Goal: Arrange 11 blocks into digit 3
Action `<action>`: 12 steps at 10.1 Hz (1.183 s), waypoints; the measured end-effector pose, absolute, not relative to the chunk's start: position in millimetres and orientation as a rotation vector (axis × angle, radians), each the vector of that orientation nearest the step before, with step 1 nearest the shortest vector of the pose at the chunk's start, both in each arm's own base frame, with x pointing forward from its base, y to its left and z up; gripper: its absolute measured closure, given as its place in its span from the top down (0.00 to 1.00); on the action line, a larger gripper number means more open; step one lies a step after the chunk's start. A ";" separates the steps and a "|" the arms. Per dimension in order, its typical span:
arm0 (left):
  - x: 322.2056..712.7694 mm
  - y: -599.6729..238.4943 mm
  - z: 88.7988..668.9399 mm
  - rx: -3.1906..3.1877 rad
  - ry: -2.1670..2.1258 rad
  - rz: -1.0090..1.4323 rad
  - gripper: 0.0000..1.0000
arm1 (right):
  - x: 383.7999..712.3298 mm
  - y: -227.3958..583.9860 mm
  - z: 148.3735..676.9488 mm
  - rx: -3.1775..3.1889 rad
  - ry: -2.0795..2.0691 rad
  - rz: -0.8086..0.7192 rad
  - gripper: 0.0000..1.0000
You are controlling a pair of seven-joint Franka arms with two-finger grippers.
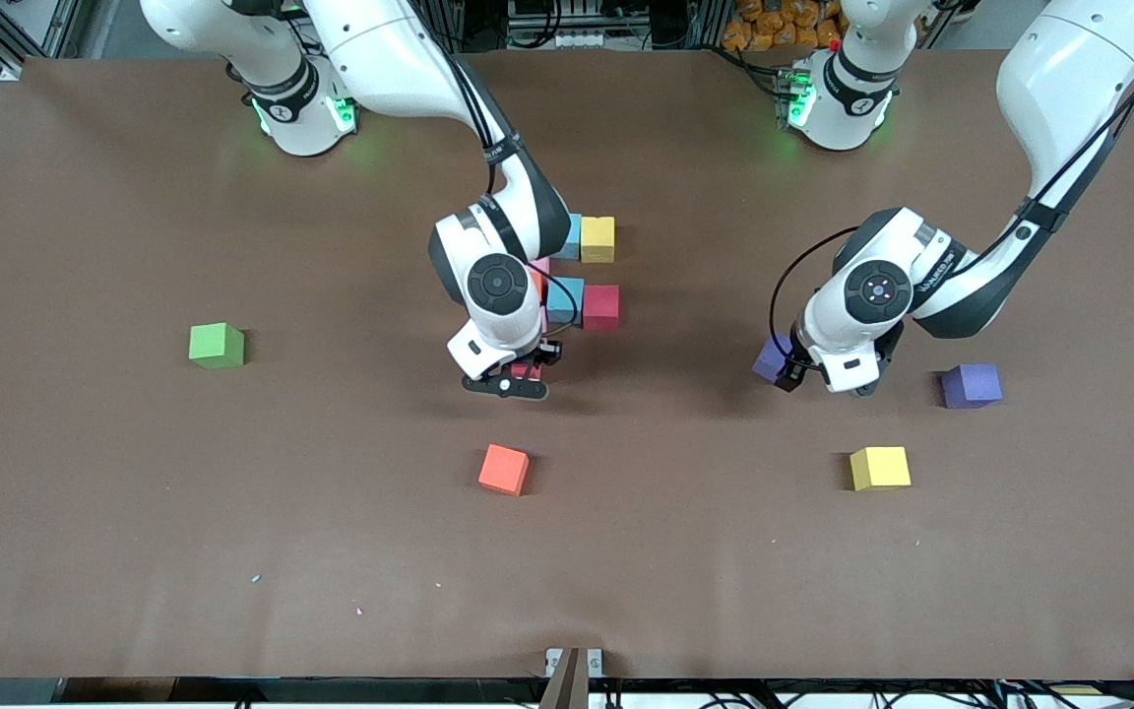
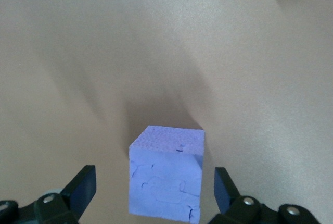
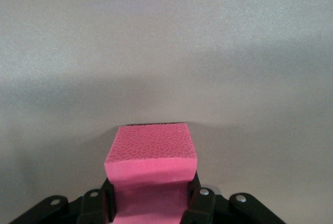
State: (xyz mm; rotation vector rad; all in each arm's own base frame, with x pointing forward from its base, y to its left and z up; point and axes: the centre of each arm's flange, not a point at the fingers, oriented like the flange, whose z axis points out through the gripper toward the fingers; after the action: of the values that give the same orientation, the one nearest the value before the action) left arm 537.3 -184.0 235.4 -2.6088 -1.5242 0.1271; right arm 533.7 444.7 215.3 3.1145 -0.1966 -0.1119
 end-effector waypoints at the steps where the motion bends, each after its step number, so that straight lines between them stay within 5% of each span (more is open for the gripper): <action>1: 537.8 -185.4 233.7 -2.621 -1.527 0.129 1.00 | 533.8 445.4 215.6 3.116 -0.196 -0.110 0.53; 10: 534.0 -183.1 202.8 -2.655 -1.449 0.138 0.99 | 529.4 452.5 213.7 3.122 -0.179 -0.116 0.53; 12: 535.2 -183.2 203.5 -2.658 -1.455 0.134 0.74 | 528.6 453.4 213.0 3.123 -0.177 -0.118 0.53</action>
State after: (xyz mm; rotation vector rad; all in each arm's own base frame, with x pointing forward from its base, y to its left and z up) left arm 535.2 -183.2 203.5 -2.6581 -1.4547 0.1345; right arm 528.6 453.4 213.0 3.1230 -0.1771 -0.1179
